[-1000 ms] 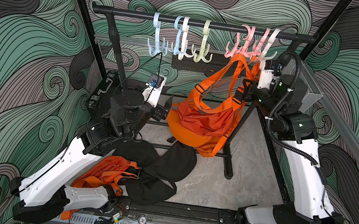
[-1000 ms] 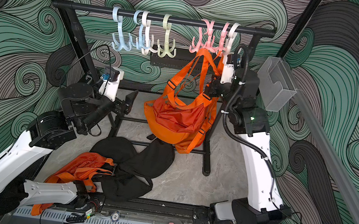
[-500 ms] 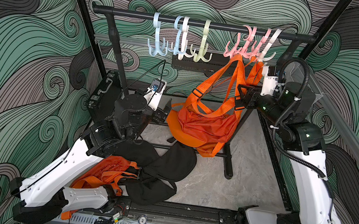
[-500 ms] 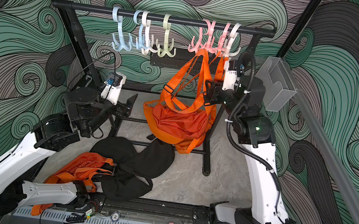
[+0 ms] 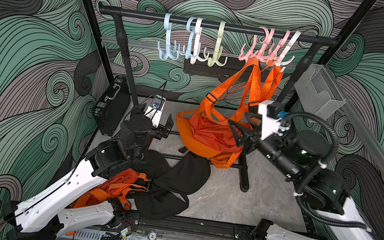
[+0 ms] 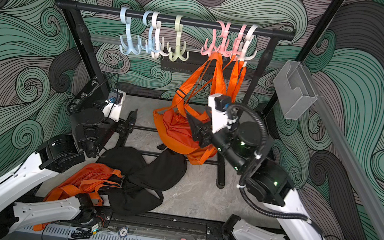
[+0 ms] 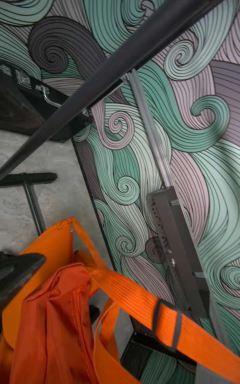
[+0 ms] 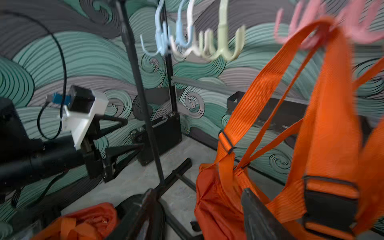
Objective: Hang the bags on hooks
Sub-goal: Adjust the bag at the bag.
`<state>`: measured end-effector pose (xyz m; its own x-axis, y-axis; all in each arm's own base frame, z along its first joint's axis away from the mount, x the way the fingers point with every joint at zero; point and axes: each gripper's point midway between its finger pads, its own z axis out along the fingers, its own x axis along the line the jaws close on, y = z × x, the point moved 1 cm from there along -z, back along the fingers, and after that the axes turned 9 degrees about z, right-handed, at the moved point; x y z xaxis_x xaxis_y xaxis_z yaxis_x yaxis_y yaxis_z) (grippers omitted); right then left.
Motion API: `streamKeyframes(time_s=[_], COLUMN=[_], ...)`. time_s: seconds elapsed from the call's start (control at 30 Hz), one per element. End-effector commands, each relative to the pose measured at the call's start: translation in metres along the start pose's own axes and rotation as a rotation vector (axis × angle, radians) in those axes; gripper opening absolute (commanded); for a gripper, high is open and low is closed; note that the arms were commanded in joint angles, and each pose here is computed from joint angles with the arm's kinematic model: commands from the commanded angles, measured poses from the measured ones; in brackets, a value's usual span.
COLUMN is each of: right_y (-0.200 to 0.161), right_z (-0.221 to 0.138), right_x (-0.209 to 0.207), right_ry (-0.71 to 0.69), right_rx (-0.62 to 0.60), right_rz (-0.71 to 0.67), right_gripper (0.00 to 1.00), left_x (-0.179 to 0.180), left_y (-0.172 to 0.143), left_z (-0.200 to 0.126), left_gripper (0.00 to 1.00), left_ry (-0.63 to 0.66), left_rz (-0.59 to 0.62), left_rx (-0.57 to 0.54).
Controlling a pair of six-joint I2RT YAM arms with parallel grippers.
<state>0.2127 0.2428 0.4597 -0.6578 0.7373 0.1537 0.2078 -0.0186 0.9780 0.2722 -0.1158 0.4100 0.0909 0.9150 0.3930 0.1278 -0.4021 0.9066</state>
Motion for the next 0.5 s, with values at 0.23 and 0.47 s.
streamKeyframes(time_s=[0.23, 0.47], right_y=[-0.24, -0.307], right_z=[0.109, 0.162], right_x=[0.11, 0.172], right_ry=[0.318, 0.522], right_rx=[0.528, 0.626], right_rz=[0.015, 0.021], right_gripper=[0.67, 0.64], left_x=[0.055, 0.083], left_y=[-0.023, -0.038], left_z=[-0.015, -0.033], left_gripper=[0.99, 0.99], left_ry=[0.248, 0.378], left_rz=[-0.219, -0.293], left_rx=[-0.062, -0.091])
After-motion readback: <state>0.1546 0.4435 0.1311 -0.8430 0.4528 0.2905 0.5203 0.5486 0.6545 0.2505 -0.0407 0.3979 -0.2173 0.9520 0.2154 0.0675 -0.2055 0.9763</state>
